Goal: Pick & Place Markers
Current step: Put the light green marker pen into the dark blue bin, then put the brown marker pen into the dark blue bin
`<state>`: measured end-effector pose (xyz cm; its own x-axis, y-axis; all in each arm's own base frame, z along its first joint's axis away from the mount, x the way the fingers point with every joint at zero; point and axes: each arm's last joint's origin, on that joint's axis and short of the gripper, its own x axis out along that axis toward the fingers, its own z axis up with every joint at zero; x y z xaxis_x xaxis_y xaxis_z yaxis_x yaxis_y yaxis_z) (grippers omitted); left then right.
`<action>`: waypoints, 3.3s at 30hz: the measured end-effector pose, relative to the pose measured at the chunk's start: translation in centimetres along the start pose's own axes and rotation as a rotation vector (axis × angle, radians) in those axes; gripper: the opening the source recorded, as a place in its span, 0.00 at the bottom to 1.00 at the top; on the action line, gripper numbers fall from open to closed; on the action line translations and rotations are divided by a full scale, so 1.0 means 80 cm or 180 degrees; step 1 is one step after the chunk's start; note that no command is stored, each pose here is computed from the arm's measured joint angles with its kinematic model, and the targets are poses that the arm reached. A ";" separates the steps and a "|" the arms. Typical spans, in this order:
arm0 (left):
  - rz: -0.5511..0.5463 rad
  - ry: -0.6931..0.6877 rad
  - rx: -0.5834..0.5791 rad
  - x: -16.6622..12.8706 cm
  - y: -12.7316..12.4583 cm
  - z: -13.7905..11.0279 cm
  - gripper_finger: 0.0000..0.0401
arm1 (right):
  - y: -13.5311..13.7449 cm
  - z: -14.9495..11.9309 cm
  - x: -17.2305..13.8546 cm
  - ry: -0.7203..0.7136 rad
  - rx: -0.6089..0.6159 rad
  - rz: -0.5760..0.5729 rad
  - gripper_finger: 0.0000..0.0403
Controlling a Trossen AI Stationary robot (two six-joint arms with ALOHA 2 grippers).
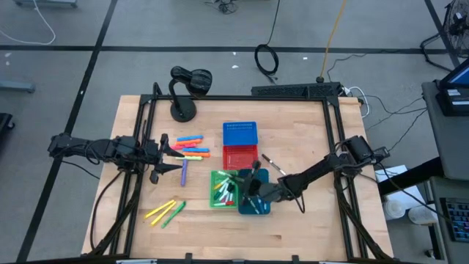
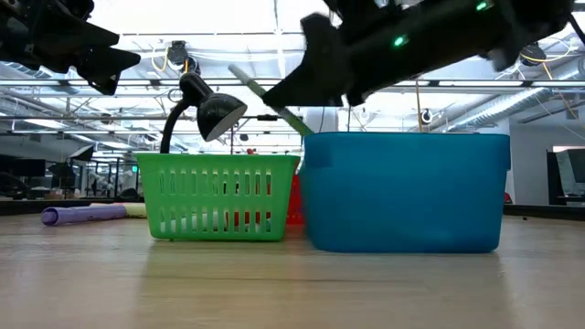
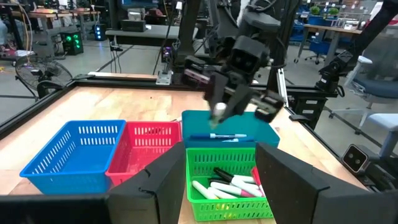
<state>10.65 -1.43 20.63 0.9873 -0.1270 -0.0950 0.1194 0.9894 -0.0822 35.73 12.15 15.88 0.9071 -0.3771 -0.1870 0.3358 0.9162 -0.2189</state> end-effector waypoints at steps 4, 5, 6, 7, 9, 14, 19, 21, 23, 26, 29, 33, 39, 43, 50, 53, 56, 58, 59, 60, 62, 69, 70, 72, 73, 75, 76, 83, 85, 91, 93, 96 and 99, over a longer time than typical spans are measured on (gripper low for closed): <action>-0.0002 -0.0001 0.0000 0.000 0.000 0.000 0.49 | 0.006 0.010 -0.025 0.0225 0.0448 0.0129 0.05; -0.0001 0.0000 0.0000 0.000 0.000 0.000 0.49 | 0.006 0.012 -0.033 0.0330 0.0589 0.0147 0.05; -0.0001 0.0000 0.0000 0.000 0.000 0.000 0.49 | 0.004 0.014 -0.043 0.0467 0.0702 0.0160 0.05; -0.0001 -0.0001 0.0000 0.000 0.000 0.000 0.49 | 0.002 0.016 -0.053 0.0621 0.0812 0.0171 0.05; -0.0002 0.0001 0.0000 0.000 0.000 0.000 0.49 | -0.002 0.018 -0.070 0.0908 0.1086 0.0251 0.05; -0.0003 0.0000 0.0000 0.000 0.000 0.000 0.49 | -0.004 0.010 -0.098 0.1178 0.1284 0.0285 0.05; -0.0003 0.0001 0.0000 0.000 0.000 0.000 0.49 | -0.008 -0.014 -0.096 0.1119 0.1558 0.0270 0.10; -0.0003 0.0000 0.0000 0.000 0.000 0.000 0.49 | -0.011 -0.024 -0.095 0.1084 0.1602 0.0273 0.14; -0.0004 0.0000 0.0000 0.000 0.000 0.000 0.49 | -0.014 -0.029 -0.094 0.1023 0.1616 0.0301 0.18; -0.0002 0.0001 0.0000 0.000 0.000 0.000 0.49 | -0.016 -0.029 -0.092 0.0929 0.1625 0.0341 0.23; -0.0002 -0.0001 0.0000 0.000 0.000 0.000 0.49 | -0.014 -0.023 -0.091 0.0822 0.1593 0.0476 0.28; -0.0003 -0.0001 0.0000 0.000 0.000 0.000 0.49 | -0.010 -0.009 -0.090 0.0544 0.1445 0.0739 0.32; -0.0003 0.0000 0.0000 0.000 0.000 0.000 0.49 | -0.005 0.015 -0.101 0.0266 0.0909 0.1284 0.35; -0.0003 0.0000 0.0000 0.000 0.000 0.000 0.49 | -0.024 0.034 -0.117 0.0539 0.0786 0.1134 0.35; -0.0003 0.0003 0.0000 0.000 0.000 0.000 0.49 | -0.092 0.022 -0.151 0.1408 0.0397 0.0103 0.35; -0.0002 -0.0001 0.0000 0.000 0.000 0.000 0.49 | -0.112 0.010 -0.160 0.1658 0.0443 -0.0211 0.35; -0.0003 0.0001 0.0000 0.000 0.000 0.000 0.49 | -0.120 -0.006 -0.160 0.1770 0.0522 -0.0311 0.35; -0.0003 0.0001 0.0000 0.000 0.000 0.000 0.49 | -0.124 -0.019 -0.157 0.1906 0.0576 -0.0243 0.35; -0.0002 0.0001 0.0000 0.000 0.000 0.000 0.49 | -0.126 -0.025 -0.155 0.2000 0.0632 -0.0184 0.35; -0.0003 0.0001 0.0000 0.000 0.000 0.000 0.49 | -0.129 -0.030 -0.151 0.2097 0.0707 -0.0127 0.35; -0.0002 0.0001 0.0000 0.000 0.000 0.000 0.49 | -0.135 -0.040 -0.144 0.2271 0.0826 -0.0059 0.35; -0.0003 0.0001 0.0000 0.000 0.000 0.000 0.49 | -0.163 -0.054 -0.125 0.2457 0.0913 -0.0104 0.35; -0.0002 0.0001 0.0000 0.000 0.000 0.000 0.49 | -0.166 -0.054 -0.122 0.2449 0.0953 -0.0058 0.35; -0.0002 0.0000 0.0000 0.000 0.000 0.000 0.49 | -0.167 -0.055 -0.114 0.2446 0.1012 0.0041 0.35; -0.0003 0.0000 0.0000 0.000 0.000 0.000 0.49 | -0.167 -0.055 -0.111 0.2449 0.1033 0.0092 0.35; -0.0003 -0.0001 0.0000 0.000 0.000 0.000 0.49 | -0.167 -0.059 -0.106 0.2499 0.1043 0.0144 0.35; -0.0002 0.0000 0.0000 0.000 0.000 0.000 0.49 | -0.166 -0.062 -0.103 0.2519 0.1039 0.0165 0.35; -0.0003 -0.0002 0.0000 0.000 0.000 0.000 0.49 | -0.157 -0.096 -0.086 0.2839 0.0758 0.0073 0.35; -0.0003 0.0001 0.0000 0.000 0.000 0.000 0.49 | -0.154 -0.104 -0.082 0.2926 0.0699 0.0044 0.35; -0.0002 -0.0001 0.0000 0.000 0.000 0.000 0.49 | -0.151 -0.121 -0.078 0.3120 0.0620 -0.0016 0.30; -0.0003 0.0000 0.0001 0.000 0.000 0.000 0.49 | -0.151 -0.121 -0.078 0.3141 0.0639 0.0019 0.26; -0.0003 0.0000 0.0000 0.000 0.000 0.000 0.49 | -0.151 -0.122 -0.079 0.3182 0.0657 0.0059 0.19; -0.0002 0.0000 0.0000 0.000 0.000 0.000 0.49 | -0.151 -0.121 -0.080 0.3174 0.0655 0.0050 0.09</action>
<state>10.65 -1.43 20.63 0.9872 -0.1278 -0.0950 0.1201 0.9893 -0.0823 23.44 2.16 10.43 0.3183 -0.2199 -0.9221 0.4481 0.8921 -0.0580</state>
